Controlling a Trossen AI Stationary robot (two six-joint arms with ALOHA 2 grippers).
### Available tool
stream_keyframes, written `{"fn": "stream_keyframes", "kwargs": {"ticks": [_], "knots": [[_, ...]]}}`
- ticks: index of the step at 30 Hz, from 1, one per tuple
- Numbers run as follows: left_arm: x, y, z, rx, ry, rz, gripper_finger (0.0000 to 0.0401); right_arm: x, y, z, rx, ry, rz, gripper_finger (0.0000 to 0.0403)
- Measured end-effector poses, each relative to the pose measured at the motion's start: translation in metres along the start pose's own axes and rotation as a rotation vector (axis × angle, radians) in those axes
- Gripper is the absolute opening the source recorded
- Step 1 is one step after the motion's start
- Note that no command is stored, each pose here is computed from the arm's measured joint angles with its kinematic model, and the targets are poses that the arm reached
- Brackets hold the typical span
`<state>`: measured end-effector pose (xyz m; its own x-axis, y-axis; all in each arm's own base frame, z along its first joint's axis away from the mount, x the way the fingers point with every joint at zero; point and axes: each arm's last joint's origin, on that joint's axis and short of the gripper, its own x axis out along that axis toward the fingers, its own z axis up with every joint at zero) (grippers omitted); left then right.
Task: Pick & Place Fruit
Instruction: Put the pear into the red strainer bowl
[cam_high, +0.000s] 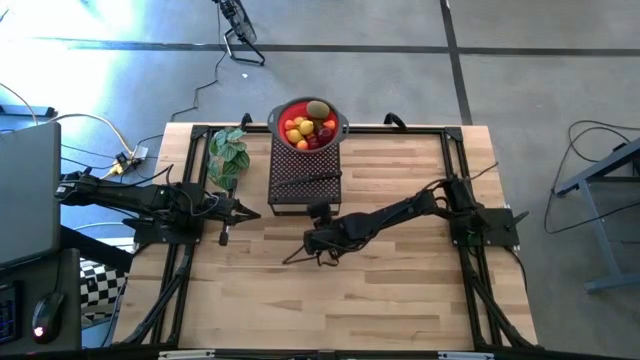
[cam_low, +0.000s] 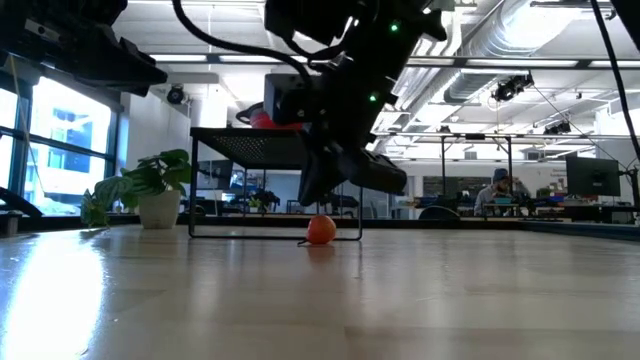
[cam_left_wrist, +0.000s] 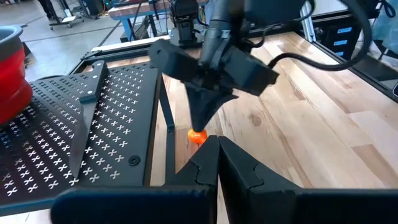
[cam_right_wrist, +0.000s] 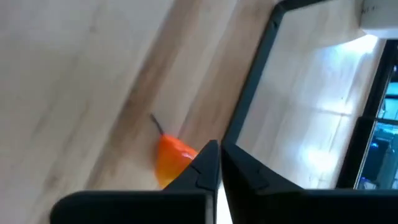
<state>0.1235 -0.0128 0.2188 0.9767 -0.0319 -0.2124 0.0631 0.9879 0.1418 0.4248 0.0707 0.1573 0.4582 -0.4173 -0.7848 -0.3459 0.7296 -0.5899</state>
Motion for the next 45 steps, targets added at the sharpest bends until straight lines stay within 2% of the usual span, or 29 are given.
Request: {"fn": "stream_keyframes", "kwargs": {"ticks": [10, 23, 28, 36, 45], "knots": [[0.000, 0.000, 0.000, 0.000, 0.001, 0.000, 0.0003, 0.008, -0.013, -0.006, 0.055, -0.015, 0.062, 0.0003], [0.000, 0.000, -0.002, 0.000, 0.023, -0.003, 0.0003, 0.009, -0.005, -0.008, 0.031, 0.014, 0.105, 0.0002], [0.000, 0.000, -0.002, 0.000, 0.023, -0.003, 0.0003, 0.009, 0.000, -0.010, 0.018, 0.030, 0.155, 0.0002], [0.000, 0.000, -0.002, 0.000, 0.022, -0.003, 0.0003, 0.002, 0.006, -0.006, 0.033, 0.048, 0.056, 0.0002], [0.000, 0.000, -0.002, 0.000, 0.021, -0.003, 0.0003, -0.033, 0.001, 0.004, 0.211, -0.051, 0.029, 0.0002]]}}
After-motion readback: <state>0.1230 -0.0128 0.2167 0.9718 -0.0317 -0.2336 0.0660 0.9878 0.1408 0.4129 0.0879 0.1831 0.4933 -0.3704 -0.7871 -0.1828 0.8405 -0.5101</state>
